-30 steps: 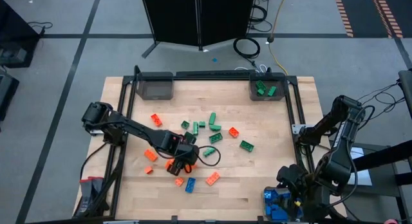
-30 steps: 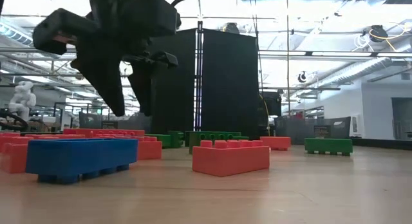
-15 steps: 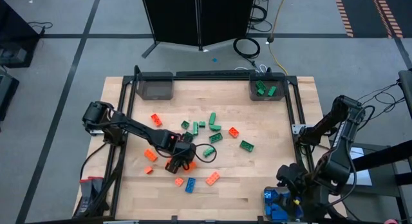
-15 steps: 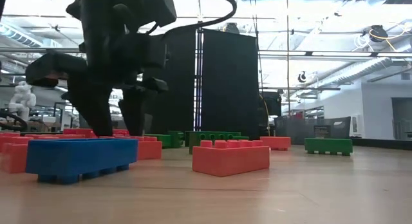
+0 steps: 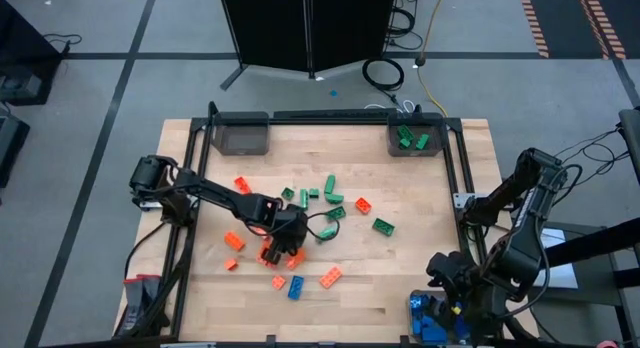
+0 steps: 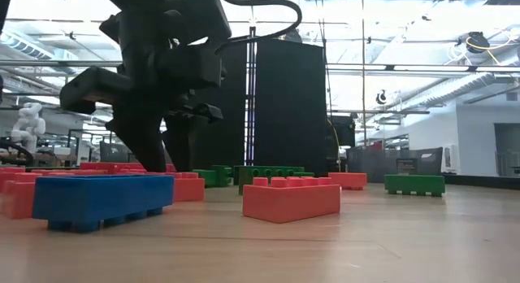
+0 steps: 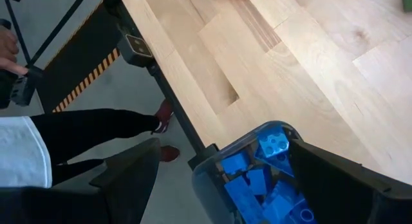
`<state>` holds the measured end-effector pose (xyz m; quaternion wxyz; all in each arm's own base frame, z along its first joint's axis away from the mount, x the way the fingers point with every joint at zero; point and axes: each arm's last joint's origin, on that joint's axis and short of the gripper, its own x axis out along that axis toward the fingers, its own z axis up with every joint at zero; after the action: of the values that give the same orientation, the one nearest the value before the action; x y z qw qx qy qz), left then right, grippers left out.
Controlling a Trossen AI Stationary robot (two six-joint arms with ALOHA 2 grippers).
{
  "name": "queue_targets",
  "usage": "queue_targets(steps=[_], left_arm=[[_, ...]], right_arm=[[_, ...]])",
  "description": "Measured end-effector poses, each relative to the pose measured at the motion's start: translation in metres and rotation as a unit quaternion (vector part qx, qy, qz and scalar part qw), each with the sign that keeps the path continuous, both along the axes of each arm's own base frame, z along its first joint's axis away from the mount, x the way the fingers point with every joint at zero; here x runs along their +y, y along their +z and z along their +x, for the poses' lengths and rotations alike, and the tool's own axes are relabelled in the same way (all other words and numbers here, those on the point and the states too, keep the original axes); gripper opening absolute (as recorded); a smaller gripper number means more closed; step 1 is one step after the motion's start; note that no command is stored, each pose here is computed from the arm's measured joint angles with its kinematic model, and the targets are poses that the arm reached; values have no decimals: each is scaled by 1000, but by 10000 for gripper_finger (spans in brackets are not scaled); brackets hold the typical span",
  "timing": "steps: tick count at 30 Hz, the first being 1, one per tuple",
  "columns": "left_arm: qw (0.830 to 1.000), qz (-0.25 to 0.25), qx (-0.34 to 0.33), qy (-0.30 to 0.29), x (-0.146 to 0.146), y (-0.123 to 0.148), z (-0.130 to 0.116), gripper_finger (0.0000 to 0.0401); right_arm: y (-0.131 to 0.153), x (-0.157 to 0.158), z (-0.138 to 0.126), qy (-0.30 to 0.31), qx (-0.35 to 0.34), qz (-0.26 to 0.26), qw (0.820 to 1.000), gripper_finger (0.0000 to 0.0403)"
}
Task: Sort blocks
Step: Put the blue game piece into the bottom black bin
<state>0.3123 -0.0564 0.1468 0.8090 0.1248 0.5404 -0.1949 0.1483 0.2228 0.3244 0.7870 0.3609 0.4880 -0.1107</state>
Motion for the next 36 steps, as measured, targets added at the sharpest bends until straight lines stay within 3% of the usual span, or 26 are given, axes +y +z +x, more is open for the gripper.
queue_targets(steps=[7, 12, 20, 26, 33, 36], left_arm=[[999, -13, 3, 31, 8, -1, 3, 122], [995, -12, 8, 94, 16, 5, 1, 122], [977, -62, -63, 196, 29, 62, 5, 121], [932, -171, -174, 269, 31, 128, 2, 121], [845, -318, -317, 291, 31, 197, -14, 125], [812, -363, -356, 286, 31, 217, -23, 127]], right_arm=[[0, -1, 1, -11, -6, -1, 1000, 336], [2, -3, 7, -7, -68, -49, 996, 336], [6, -13, 22, 16, -140, -151, 978, 336], [12, -26, 44, 32, -197, -258, 945, 336], [54, -52, 81, 66, -255, -371, 891, 336], [84, -63, 92, 92, -284, -422, 856, 336]])
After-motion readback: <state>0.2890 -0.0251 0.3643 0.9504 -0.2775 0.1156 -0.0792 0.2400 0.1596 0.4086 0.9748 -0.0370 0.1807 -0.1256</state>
